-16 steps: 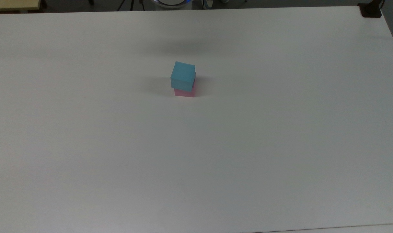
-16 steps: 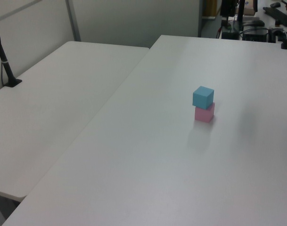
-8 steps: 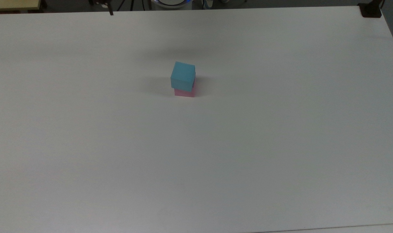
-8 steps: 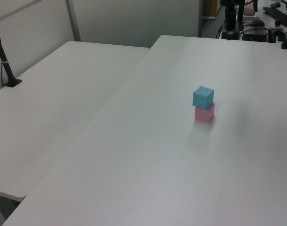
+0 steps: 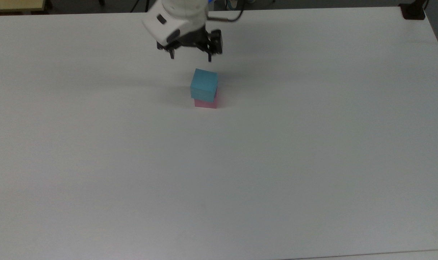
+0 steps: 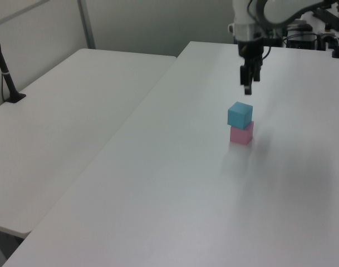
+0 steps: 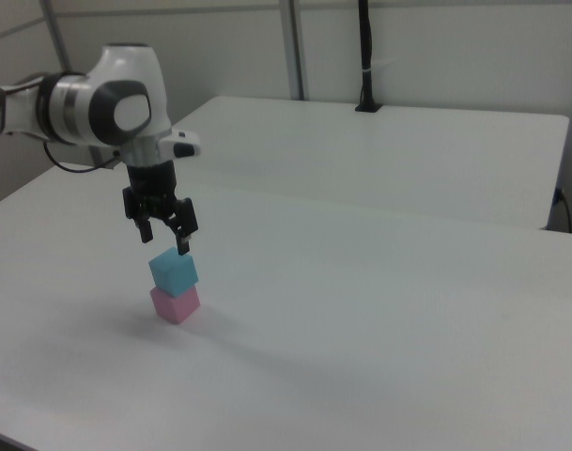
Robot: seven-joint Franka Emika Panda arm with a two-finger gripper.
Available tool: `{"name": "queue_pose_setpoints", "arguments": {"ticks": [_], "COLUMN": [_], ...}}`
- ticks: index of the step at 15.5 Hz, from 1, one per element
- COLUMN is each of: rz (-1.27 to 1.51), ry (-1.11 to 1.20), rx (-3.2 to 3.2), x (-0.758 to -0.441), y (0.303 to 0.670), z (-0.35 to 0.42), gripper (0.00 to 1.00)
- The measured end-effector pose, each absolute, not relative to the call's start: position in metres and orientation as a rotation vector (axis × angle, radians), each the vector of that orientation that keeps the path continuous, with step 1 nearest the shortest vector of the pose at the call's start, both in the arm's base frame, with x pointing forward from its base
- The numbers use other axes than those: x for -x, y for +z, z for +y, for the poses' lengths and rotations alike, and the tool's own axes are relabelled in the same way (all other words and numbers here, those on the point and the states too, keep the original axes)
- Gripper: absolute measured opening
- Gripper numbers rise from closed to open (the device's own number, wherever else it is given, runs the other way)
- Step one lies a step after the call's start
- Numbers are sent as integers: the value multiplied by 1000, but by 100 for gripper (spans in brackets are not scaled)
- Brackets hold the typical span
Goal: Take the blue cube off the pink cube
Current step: 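Lower the open gripper down over the blue cube, then close the gripper on the blue cube atop the pink cube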
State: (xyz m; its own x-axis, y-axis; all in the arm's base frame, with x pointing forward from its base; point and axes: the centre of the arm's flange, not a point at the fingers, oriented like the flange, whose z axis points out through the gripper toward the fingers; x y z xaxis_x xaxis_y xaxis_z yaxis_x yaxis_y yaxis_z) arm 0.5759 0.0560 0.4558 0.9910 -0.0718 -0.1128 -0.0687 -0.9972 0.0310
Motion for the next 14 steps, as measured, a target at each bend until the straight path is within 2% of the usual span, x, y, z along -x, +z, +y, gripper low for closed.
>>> {"name": "queue_pose_setpoints", "arguments": {"ticks": [4, 14], "rz": [-168, -274], "ry": [-219, -234], "rx": [-3087, -3075], "x": [-585, -591], "y": [420, 396], "z": [74, 81], "gripper": [100, 99]}}
